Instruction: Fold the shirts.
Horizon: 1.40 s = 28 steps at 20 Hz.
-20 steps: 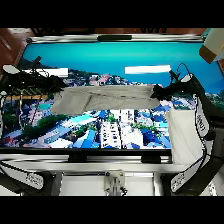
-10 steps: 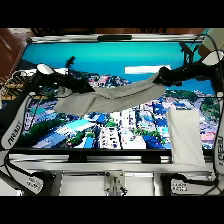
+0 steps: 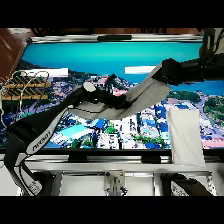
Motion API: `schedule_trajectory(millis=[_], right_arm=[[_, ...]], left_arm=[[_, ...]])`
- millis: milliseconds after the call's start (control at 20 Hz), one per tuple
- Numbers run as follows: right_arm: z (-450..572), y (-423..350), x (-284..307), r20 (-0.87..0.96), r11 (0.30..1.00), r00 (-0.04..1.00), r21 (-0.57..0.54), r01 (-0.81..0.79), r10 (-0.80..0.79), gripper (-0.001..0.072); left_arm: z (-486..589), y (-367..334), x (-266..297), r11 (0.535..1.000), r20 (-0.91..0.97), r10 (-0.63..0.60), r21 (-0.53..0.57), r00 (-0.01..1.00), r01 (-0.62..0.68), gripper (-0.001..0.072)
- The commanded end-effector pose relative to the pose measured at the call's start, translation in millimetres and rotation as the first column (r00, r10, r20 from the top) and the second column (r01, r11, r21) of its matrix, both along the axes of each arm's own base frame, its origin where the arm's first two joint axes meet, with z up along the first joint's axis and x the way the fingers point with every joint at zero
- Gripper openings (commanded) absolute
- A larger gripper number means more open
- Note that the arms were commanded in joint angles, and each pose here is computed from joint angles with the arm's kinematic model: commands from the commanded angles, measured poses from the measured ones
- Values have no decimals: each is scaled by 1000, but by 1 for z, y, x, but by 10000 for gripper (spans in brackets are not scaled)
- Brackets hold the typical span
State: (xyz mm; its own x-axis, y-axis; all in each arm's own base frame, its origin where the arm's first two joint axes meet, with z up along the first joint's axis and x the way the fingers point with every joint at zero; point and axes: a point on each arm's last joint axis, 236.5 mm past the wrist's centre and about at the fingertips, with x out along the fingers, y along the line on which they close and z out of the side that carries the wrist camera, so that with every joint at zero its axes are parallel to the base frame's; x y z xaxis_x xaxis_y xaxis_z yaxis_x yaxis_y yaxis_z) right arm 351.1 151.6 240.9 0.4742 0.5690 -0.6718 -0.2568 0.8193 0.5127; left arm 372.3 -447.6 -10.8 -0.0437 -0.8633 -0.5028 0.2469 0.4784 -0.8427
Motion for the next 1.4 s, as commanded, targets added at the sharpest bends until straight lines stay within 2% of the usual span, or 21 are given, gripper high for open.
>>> schedule_trajectory(millis=[0,150,350,550,650,850,1000,1050,1100,1150,1250,1350], right_arm=[[8,-3,-8,14,1000,999,-10,29,-29,75],[-5,-2,10,-1,999,999,-13,36,-36,75],[-40,42,44,-15,999,999,16,-51,52,75],[-99,128,56,-55,981,980,29,-191,192,75],[-127,169,59,-60,972,971,48,-229,231,75],[-173,228,69,-88,966,969,144,-215,229,75],[-195,252,73,-133,960,969,220,-175,207,79],[-201,256,73,-148,957,967,238,-166,205,133],[-204,259,74,-156,954,966,250,-163,206,408],[-205,259,73,-147,953,965,245,-178,218,587],[-198,242,73,-146,954,960,221,-202,237,592],[-195,197,71,-166,966,954,105,-235,250,591]], left_arm=[[1,-17,-4,999,-17,12,-45,1000,-12,31],[36,42,40,996,51,76,-42,996,-74,31],[102,167,82,984,237,154,48,959,-170,30],[182,299,95,921,373,339,57,864,-386,31],[210,344,89,887,417,402,46,815,-460,31],[237,393,74,840,454,467,41,759,-541,32],[236,396,71,840,444,467,47,765,-540,31],[234,394,71,842,440,465,47,768,-537,32],[232,392,70,845,436,462,49,773,-533,32],[230,389,70,848,431,458,51,778,-527,31],[226,387,69,851,425,452,57,784,-521,32],[223,391,68,850,431,444,76,786,-522,32]])
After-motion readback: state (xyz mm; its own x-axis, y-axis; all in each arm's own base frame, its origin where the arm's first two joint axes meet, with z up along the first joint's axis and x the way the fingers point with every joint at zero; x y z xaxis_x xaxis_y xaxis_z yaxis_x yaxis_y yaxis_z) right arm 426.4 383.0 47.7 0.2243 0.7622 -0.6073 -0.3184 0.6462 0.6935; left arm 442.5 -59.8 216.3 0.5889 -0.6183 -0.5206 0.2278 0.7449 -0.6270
